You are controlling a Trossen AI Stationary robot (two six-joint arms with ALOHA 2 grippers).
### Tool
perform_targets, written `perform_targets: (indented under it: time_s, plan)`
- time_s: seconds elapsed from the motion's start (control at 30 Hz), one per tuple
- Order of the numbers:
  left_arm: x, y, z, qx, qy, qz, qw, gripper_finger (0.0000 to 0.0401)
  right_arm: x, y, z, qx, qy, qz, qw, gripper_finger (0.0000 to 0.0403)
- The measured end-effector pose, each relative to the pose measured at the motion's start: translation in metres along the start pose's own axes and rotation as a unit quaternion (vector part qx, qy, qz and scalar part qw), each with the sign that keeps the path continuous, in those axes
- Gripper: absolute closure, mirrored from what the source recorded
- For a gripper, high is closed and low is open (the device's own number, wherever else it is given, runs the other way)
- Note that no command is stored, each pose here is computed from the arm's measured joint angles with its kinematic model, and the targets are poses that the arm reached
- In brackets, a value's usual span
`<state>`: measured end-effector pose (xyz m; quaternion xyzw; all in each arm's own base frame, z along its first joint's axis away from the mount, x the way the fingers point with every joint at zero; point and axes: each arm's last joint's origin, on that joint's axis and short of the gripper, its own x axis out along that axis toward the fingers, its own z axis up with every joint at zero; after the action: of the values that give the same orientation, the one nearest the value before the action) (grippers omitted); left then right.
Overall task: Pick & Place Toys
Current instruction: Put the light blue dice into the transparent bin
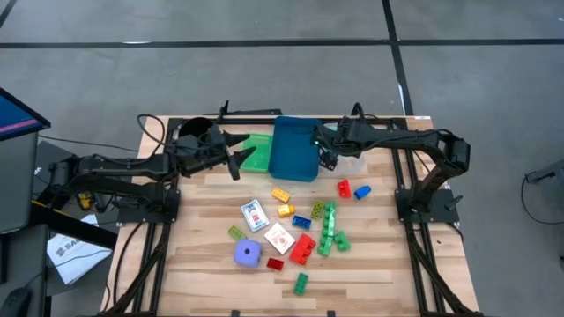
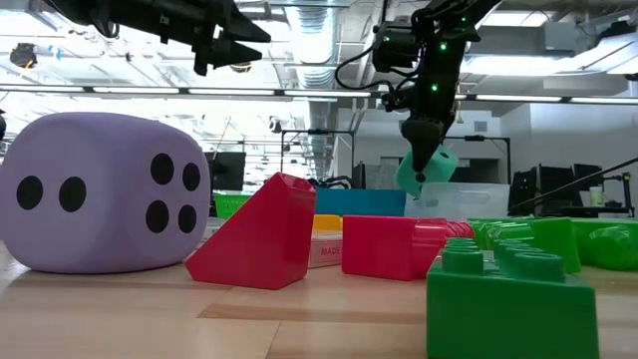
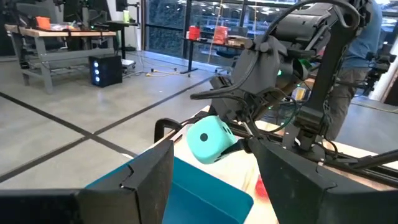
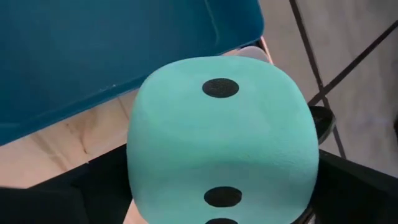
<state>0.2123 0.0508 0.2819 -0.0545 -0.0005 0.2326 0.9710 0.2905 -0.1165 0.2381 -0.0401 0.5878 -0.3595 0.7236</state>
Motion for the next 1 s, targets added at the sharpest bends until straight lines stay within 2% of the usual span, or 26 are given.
perform_targets:
  time_s: [0.27, 0.37, 0.53, 0.8, 1.0]
  plan:
    - [0.0, 0.0, -0.001, 0.001, 0.003, 0.0, 1.0, 0.0178, 0.002, -0.005, -0.002, -0.01, 0.015, -0.011, 1.0, 0.0011]
    - [0.0, 0.0, -0.001, 0.002, 0.003, -0.001, 1.0, 0.0178, 0.006, -0.012, -0.005, 0.021, 0.031, -0.024, 0.999, 0.0006]
    - [0.0, 0.0, -0.001, 0.002, 0.003, -0.001, 1.0, 0.0178, 0.014, -0.021, -0.009, 0.098, 0.053, -0.015, 0.994, 0.0011]
    - [0.0, 0.0, -0.001, 0.002, 0.005, -0.001, 1.0, 0.0178, 0.027, -0.023, -0.01, 0.139, 0.045, 0.018, 0.989, 0.0009]
    - [0.0, 0.0, -0.001, 0.002, 0.005, -0.001, 1.0, 0.0178, 0.034, -0.017, -0.014, 0.13, 0.041, 0.045, 0.99, 0.0008]
